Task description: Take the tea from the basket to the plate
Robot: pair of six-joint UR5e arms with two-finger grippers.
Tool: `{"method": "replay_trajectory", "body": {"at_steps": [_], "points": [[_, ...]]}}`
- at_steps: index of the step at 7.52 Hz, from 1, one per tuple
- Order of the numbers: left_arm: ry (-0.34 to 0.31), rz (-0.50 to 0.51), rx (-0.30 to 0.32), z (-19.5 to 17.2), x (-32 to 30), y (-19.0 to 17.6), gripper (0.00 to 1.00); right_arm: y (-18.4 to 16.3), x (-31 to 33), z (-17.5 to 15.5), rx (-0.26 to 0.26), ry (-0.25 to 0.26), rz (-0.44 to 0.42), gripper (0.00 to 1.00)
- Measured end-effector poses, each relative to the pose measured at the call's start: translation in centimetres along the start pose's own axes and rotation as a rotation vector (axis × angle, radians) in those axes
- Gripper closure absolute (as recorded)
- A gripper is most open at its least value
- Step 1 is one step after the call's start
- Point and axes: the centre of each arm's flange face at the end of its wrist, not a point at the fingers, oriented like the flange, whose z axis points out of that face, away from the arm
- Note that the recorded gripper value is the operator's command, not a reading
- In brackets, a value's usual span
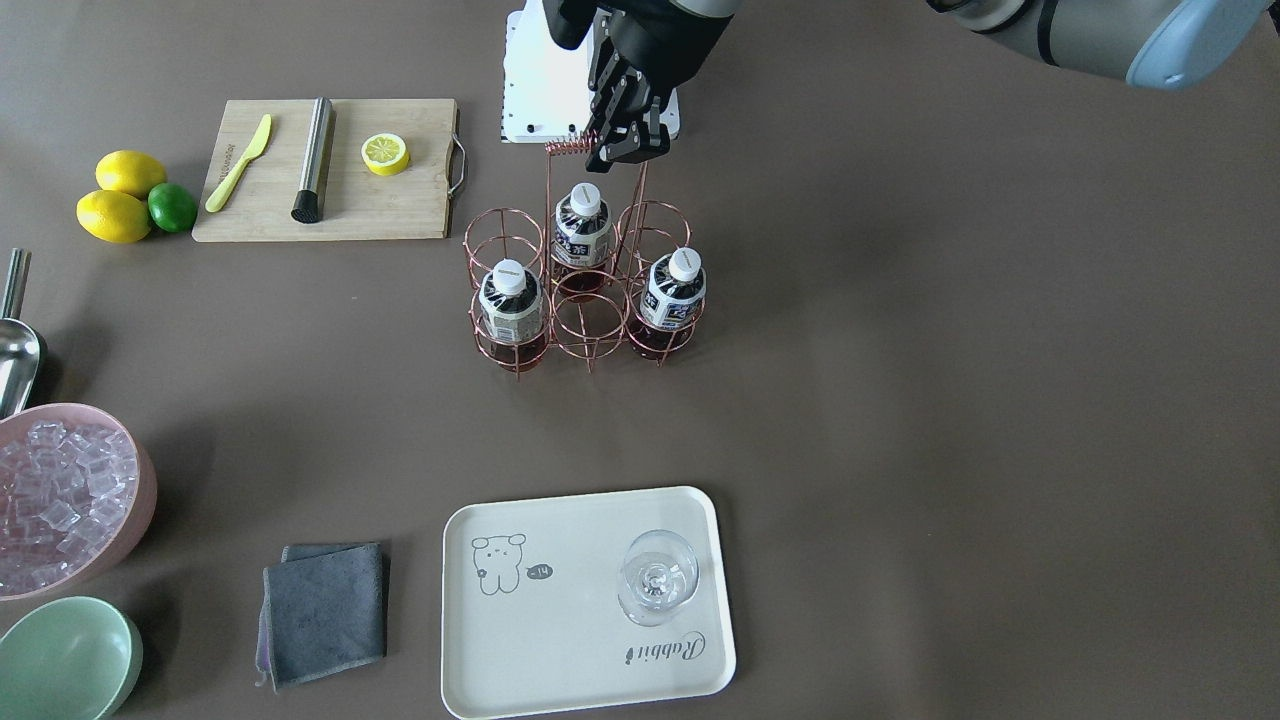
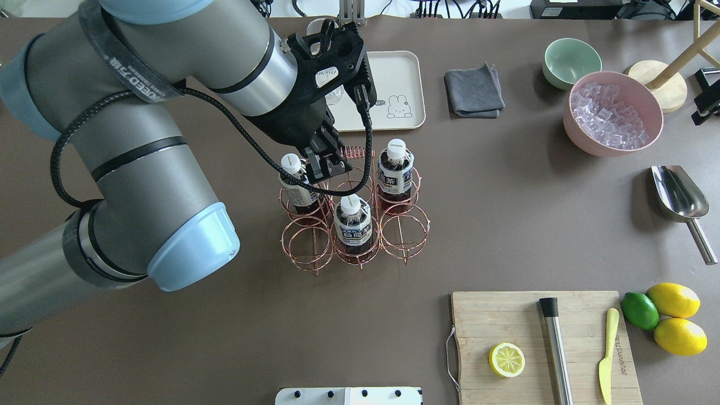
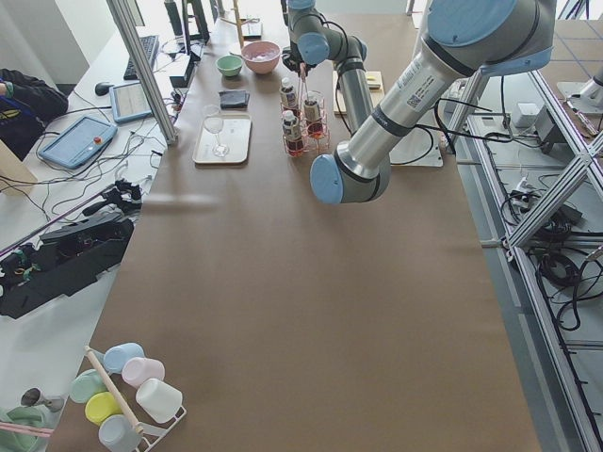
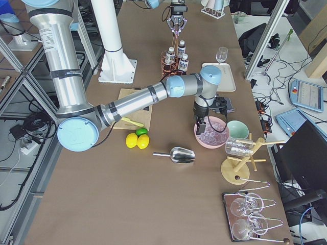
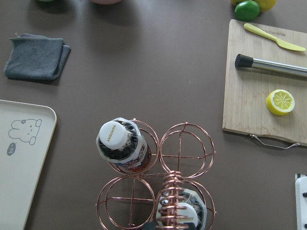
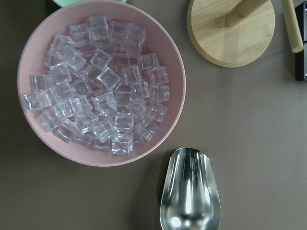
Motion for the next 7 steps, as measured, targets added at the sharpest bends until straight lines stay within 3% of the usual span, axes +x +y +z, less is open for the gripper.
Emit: {"method": "replay_trajectory", "body": {"at_steps": [3, 7], "points": [[0.002, 0.001, 0.0, 0.8, -0.5, 0.5, 1.0, -2.3, -5.1, -1.4, 0.031, -0.02, -0.004, 0.0], [0.001, 0.002, 0.002, 1.6, -1.0, 1.0, 1.0, -4.7, -15.8, -3.2, 0.054, -0.073, 0.157, 0.0]]}}
